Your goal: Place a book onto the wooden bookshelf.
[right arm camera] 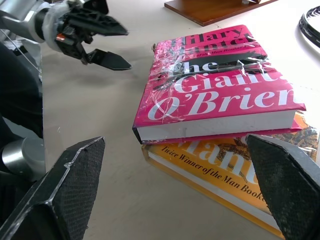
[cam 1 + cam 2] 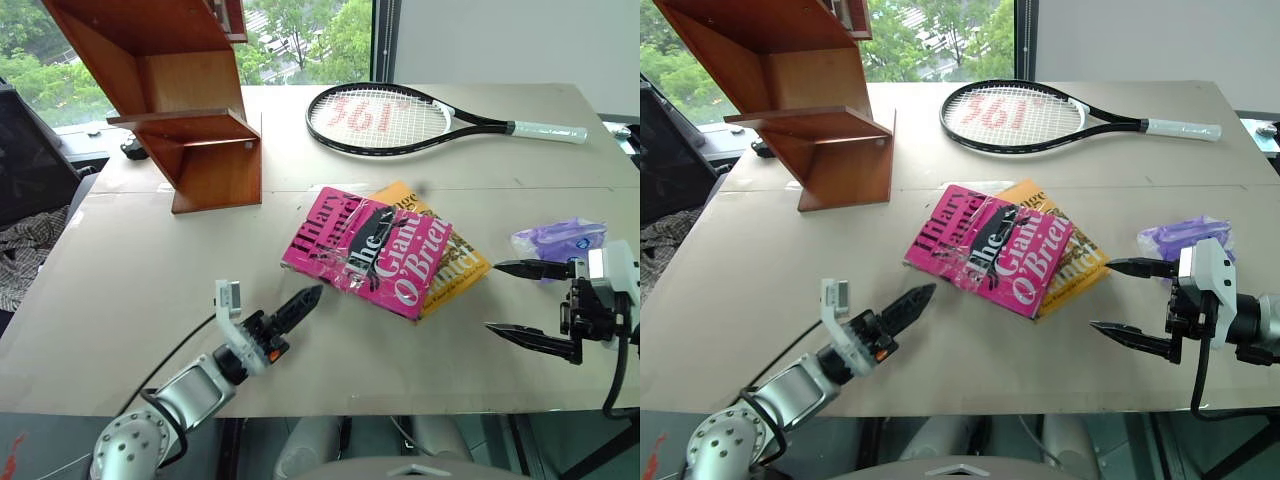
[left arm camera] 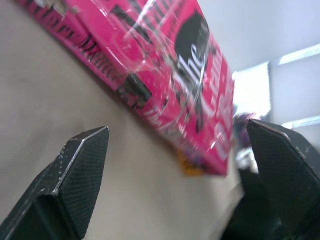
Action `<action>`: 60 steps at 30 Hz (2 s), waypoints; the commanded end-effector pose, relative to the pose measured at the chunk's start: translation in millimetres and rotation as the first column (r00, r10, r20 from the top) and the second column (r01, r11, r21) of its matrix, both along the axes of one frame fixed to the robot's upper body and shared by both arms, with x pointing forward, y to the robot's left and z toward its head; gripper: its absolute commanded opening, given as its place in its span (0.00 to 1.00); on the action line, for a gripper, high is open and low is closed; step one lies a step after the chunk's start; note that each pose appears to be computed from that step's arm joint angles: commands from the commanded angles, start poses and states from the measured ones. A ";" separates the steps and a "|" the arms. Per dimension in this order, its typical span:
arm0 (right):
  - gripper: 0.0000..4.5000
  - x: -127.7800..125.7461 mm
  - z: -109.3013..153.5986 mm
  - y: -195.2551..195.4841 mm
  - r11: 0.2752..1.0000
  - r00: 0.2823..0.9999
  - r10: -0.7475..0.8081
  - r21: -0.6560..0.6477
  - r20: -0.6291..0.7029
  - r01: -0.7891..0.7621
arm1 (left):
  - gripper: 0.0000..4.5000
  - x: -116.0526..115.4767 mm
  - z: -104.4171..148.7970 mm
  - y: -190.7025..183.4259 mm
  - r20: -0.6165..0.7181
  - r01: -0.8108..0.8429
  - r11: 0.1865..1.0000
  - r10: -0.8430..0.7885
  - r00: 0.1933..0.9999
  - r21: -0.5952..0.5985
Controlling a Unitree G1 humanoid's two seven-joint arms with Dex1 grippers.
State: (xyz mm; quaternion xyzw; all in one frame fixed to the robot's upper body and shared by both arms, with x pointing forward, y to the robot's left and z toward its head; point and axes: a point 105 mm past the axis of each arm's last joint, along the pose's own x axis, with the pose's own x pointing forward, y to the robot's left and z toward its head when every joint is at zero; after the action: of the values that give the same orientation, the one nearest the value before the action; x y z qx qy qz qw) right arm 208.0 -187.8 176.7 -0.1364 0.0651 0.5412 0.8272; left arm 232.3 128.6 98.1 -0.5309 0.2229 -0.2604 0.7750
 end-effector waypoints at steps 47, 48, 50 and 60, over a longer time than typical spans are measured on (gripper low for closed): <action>1.00 -11.8 11.6 10.3 0.991 0.989 -0.080 0.120 0.125 0.065 | 0.01 92.9 -5.1 -37.5 -0.150 -0.084 0.954 0.042 0.988 -0.286; 1.00 -11.1 11.7 10.6 0.989 0.988 -0.086 0.127 0.126 0.070 | 0.01 92.0 -2.4 -36.5 -0.139 -0.081 0.956 0.043 0.989 -0.281; 1.00 -9.6 12.2 10.9 0.987 0.987 -0.096 0.140 0.130 0.077 | 0.01 89.3 7.8 -35.6 -0.105 -0.075 0.958 0.048 0.993 -0.277; 1.00 -2.0 13.2 13.4 0.978 0.979 -0.131 0.180 0.157 0.102 | 0.01 76.3 70.3 -13.3 0.186 -0.063 0.980 0.098 0.978 -0.187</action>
State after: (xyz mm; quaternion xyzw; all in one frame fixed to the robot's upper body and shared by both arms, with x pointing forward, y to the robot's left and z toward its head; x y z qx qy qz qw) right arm 205.0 -175.8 182.4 -0.0979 -0.0206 0.4847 0.8689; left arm 312.2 110.8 133.5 -0.6000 0.1591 -0.2542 0.7417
